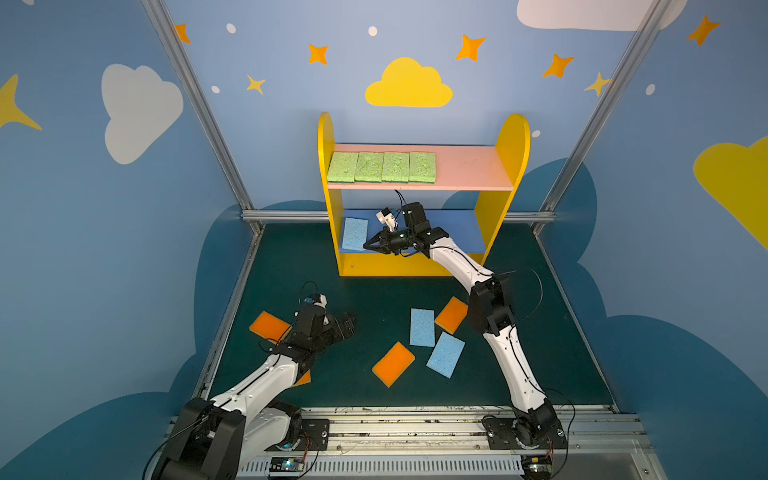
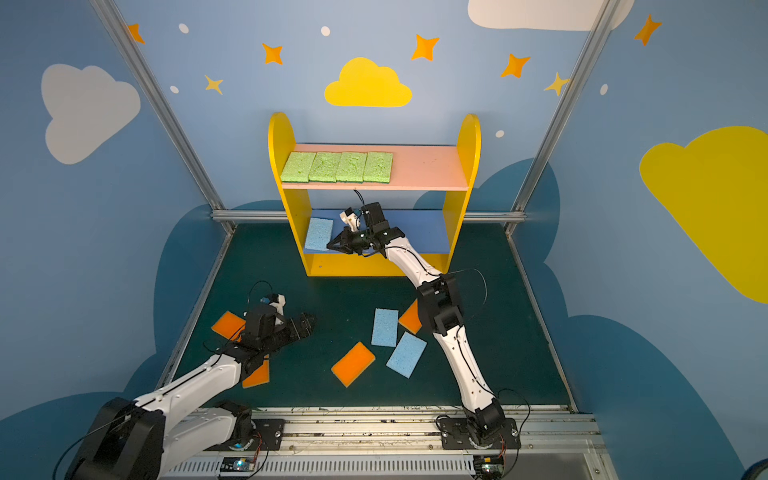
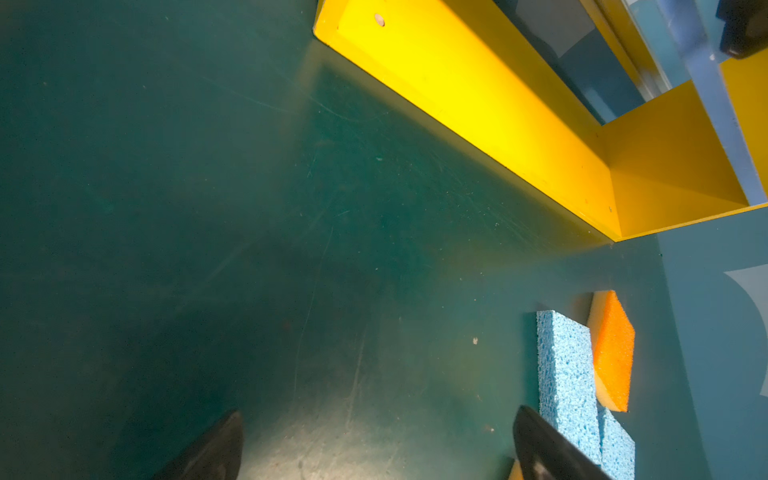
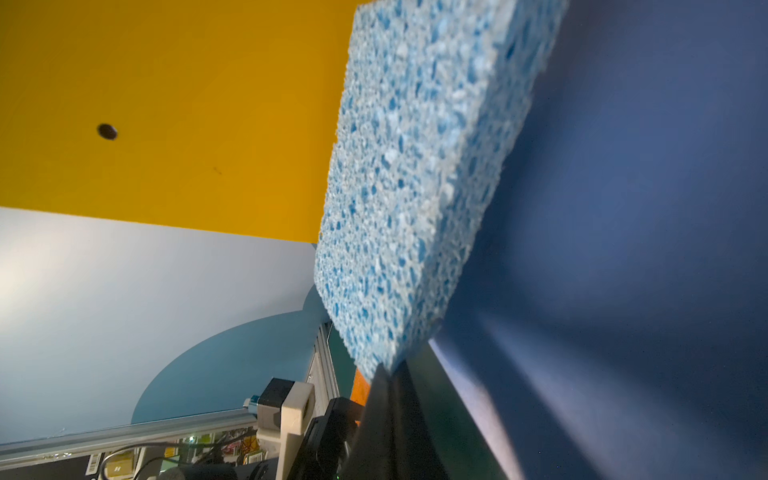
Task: Place and organize the cleaning sponges onto the shelf
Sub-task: 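Carry the blue sponge onto the blue lower shelf with the right gripper, then release the blue sponge on the lower shelf and withdraw the right gripper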
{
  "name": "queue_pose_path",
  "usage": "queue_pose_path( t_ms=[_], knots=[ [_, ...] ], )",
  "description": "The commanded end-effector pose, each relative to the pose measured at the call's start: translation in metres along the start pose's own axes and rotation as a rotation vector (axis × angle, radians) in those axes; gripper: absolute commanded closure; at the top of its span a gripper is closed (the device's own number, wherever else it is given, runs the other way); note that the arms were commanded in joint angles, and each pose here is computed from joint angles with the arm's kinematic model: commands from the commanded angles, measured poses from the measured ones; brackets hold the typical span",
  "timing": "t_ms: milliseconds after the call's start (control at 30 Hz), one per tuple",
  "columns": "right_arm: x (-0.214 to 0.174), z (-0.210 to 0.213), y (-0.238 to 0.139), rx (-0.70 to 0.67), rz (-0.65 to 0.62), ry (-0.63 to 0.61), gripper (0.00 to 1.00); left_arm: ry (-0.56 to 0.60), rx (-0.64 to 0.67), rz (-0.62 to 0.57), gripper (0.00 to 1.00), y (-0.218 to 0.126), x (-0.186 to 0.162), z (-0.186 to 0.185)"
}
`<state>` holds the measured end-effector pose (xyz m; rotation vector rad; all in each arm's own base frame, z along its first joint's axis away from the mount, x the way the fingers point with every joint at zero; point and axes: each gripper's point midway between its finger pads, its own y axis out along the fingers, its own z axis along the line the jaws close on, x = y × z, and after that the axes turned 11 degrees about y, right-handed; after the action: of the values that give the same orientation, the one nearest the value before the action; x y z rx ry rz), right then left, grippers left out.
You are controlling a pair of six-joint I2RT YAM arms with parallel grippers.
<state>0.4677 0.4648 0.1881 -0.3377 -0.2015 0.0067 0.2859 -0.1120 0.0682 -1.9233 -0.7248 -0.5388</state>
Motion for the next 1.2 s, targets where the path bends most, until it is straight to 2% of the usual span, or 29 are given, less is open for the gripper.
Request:
queue_pose_path(
  t_ms=[0, 433, 633, 733, 1167],
  knots=[
    [0.001, 0.008, 0.007, 0.022, -0.003, -0.012, 1.0, 0.026, -0.024, -0.027, 0.0, -0.001, 0.013, -0.008],
    [0.008, -0.001, 0.021, 0.048, -0.008, 0.013, 0.99, 0.023, -0.021, -0.016, 0.0, 0.0, 0.009, -0.006],
    [0.009, 0.002, 0.016, 0.039, -0.016, -0.003, 0.72, 0.019, -0.025, -0.01, 0.0, 0.001, 0.008, -0.007],
    [0.01, 0.005, 0.012, 0.034, -0.023, -0.012, 0.64, 0.014, -0.028, -0.01, 0.0, 0.0, 0.008, -0.008],
    [0.008, 0.024, -0.029, -0.015, -0.111, -0.058, 0.55, 0.035, -0.118, 0.0, 0.0, -0.024, 0.008, -0.028]
  ],
)
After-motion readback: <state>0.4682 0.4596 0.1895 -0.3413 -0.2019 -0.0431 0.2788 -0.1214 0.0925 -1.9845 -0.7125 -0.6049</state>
